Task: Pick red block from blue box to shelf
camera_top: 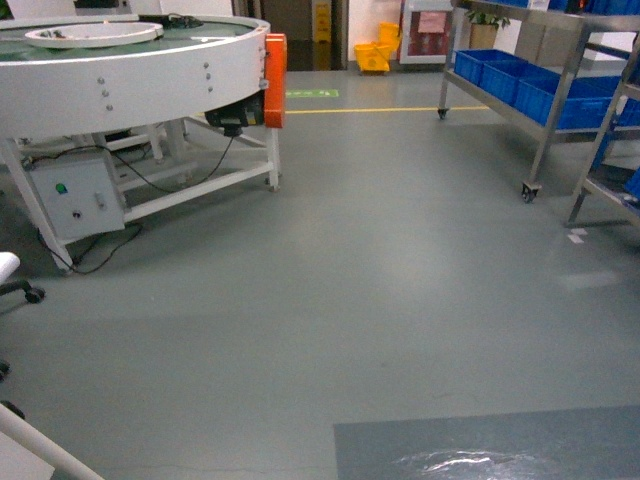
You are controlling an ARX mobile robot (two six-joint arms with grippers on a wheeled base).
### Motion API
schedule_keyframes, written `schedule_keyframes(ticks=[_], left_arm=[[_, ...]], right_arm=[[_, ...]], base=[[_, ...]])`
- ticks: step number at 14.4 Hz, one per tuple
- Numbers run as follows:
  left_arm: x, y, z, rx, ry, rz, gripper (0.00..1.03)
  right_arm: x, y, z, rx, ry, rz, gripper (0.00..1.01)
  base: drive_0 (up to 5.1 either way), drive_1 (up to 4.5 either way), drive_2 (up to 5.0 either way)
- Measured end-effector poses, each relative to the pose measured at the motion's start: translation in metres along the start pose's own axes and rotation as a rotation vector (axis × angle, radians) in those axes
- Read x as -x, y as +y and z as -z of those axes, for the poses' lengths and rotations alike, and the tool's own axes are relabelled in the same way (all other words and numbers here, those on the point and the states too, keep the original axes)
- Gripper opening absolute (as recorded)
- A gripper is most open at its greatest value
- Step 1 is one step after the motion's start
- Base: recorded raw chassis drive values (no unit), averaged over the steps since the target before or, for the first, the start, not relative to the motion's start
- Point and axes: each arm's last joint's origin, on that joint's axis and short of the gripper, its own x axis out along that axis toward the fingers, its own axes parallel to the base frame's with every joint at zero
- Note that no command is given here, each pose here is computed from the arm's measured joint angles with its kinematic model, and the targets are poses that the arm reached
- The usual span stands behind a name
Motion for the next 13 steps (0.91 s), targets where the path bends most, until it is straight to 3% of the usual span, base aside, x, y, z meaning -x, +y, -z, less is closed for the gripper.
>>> schedule_keyframes(ticks=[5, 13], left_arm=[[0.0, 0.0, 0.0001, 0.0, 0.001, 0.0, 0.98], [0.0, 0.0, 0.0002, 0.0, 0.002, 0.0, 0.98]], right_arm=[[0.0, 0.0, -0.0002, 0.0, -0.002, -0.001, 0.28], [0.0, 0.0, -0.0002, 0.0, -0.002, -0.001, 0.28]], base=[[2.3, 0.93, -4.2], [0.1, 4.26, -4.0]])
